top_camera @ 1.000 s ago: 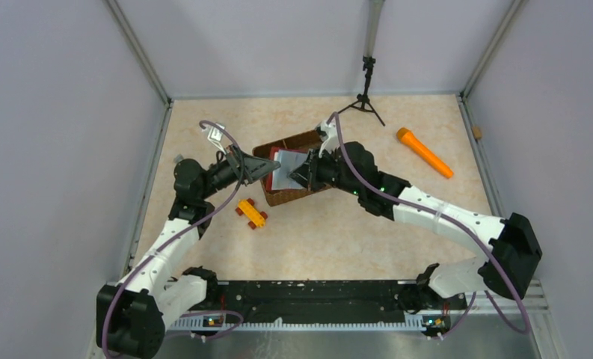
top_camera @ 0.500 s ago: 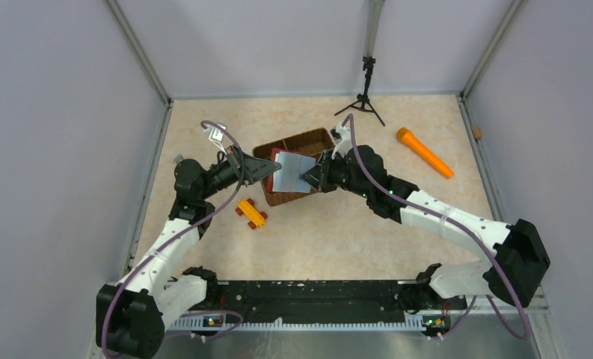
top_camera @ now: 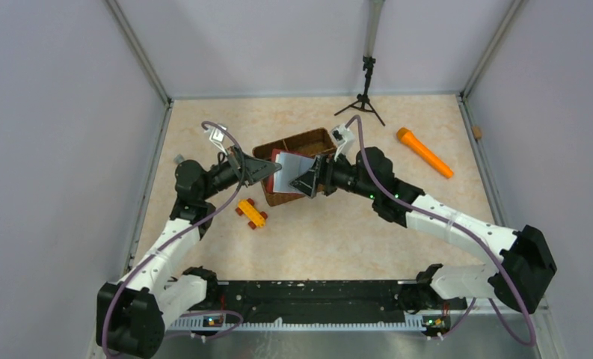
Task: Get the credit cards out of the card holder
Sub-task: Remove the credit card from the card holder.
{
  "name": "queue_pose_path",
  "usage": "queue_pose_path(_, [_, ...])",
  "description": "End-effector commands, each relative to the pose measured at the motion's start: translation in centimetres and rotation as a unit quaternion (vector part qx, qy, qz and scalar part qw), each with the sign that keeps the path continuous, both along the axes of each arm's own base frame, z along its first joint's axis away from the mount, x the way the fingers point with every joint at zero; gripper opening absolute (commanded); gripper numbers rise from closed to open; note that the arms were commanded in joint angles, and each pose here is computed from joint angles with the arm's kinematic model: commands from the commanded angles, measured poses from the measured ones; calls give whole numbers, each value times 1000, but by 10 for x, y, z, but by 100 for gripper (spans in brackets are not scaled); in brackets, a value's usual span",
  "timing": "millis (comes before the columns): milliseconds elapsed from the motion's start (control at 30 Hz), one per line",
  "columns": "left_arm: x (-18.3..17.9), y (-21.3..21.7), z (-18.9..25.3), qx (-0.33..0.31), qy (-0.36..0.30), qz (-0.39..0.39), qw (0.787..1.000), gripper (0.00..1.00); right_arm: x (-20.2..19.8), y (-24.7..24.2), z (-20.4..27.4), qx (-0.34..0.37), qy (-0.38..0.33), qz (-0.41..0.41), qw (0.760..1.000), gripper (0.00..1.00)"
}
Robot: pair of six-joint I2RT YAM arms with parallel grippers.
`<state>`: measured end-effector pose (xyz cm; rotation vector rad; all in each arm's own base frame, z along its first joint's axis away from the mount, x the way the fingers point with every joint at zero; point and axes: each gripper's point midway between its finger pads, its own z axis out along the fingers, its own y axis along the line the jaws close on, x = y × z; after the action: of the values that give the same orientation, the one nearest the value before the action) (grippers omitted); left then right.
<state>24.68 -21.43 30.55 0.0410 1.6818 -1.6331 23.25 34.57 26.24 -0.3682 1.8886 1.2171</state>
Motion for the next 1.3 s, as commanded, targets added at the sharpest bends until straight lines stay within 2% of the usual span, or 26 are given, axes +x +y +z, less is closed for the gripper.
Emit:
queue_pose_path(0, [-4,-2,14,-16,-35,-10,999,0,-7,15,29,32,-41,34,998,79])
queue_pose_path(267, [-5,-3,15,-27,-32,-17,999,0,-4,30,30,19,-38,38,998,79])
queue_pose_path(333, [-6,-3,15,-31,-31,-19,999,0,-2,32,29,14,-37,35,999,76])
queue_pose_path(533, [-7,-4,17,-41,-30,-31,998,0,2,30,28,11,-37,18,999,45])
queue_pose_path(633, [-8,-5,16,-41,-29,-33,998,0,7,25,30,10,-37,-1,999,21])
queue_pose_path(667, [-8,-5,16,-41,-29,-34,998,0,9,22,29,7,-36,-11,999,16])
queue_pose_path(700, [-8,-5,16,-41,-30,-34,998,0,12,18,25,-3,-29,-26,999,16])
queue_pose_path(733, [-8,-4,17,-41,-33,-32,998,0,16,14,21,-12,-26,-40,999,17])
queue_pose_path(800, [-8,-3,17,-40,-34,-29,998,0,20,6,14,-23,-16,-59,998,29])
queue_pose_path(900, [-8,-3,19,-40,-36,-27,998,0,25,-7,3,-29,0,-76,997,51])
queue_pose_path(933, [-8,-3,19,-40,-35,-27,998,0,26,-11,0,-30,4,-81,996,55])
queue_pose_path(1100, [-8,-3,18,-43,-31,-29,998,0,29,-26,-5,-36,10,-98,994,58])
queue_pose_path(1267, [-6,-3,17,-46,-27,-27,998,0,37,-48,-11,-79,11,-136,988,71])
